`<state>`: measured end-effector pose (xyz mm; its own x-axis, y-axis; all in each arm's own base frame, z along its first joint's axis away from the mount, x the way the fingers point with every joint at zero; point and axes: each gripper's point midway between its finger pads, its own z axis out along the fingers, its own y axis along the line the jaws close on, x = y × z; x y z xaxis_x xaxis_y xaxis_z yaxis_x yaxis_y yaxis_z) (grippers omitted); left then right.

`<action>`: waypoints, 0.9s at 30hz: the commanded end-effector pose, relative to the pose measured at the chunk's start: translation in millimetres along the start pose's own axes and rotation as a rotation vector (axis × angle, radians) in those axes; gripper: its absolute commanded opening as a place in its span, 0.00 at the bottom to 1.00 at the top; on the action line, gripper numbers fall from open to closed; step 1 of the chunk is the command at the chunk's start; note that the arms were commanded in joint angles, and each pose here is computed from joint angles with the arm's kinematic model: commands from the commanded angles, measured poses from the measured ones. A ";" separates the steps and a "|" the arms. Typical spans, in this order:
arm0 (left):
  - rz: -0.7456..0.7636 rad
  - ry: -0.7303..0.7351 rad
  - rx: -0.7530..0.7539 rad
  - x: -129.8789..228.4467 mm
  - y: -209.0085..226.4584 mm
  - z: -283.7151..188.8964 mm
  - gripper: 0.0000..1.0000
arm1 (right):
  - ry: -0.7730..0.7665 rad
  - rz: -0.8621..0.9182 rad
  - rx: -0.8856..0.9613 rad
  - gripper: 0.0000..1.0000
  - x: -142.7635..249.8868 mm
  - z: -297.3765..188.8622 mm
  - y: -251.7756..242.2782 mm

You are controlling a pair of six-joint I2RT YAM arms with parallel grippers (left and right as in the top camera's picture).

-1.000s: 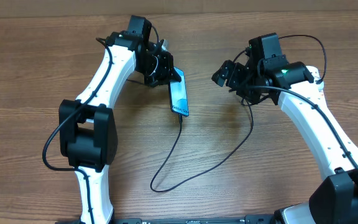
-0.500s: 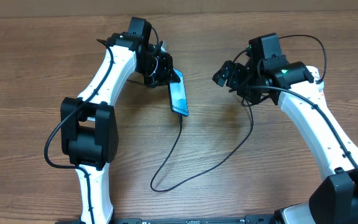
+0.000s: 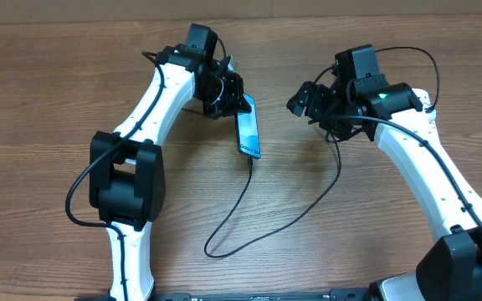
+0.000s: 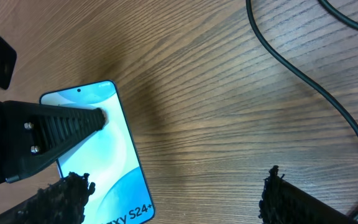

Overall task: Plug charger to phone and switch on socket
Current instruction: 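Lower the phone with the left gripper toward the table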

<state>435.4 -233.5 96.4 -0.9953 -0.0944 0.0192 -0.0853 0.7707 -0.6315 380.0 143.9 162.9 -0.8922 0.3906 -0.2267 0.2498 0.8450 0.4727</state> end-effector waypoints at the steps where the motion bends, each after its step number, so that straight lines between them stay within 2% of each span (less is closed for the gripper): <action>1: -0.047 0.000 -0.013 -3.0 5.4 9.6 0.04 | -0.035 -0.017 -0.005 0.90 -5.0 -10.0 4.0; 15: -0.096 0.053 0.055 -9.2 15.8 45.5 0.04 | -0.039 -0.018 0.000 0.91 -5.7 -10.0 3.2; 27: -0.077 -0.006 -0.037 -18.1 29.1 48.9 0.04 | -0.037 -0.016 0.003 0.91 -5.1 -10.0 2.6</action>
<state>453.4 -236.9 40.1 -0.9859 -0.1543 0.0644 -0.1615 0.7791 -0.6058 379.6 141.4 161.6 -0.8901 0.3935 -0.2298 0.2569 0.8498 0.4603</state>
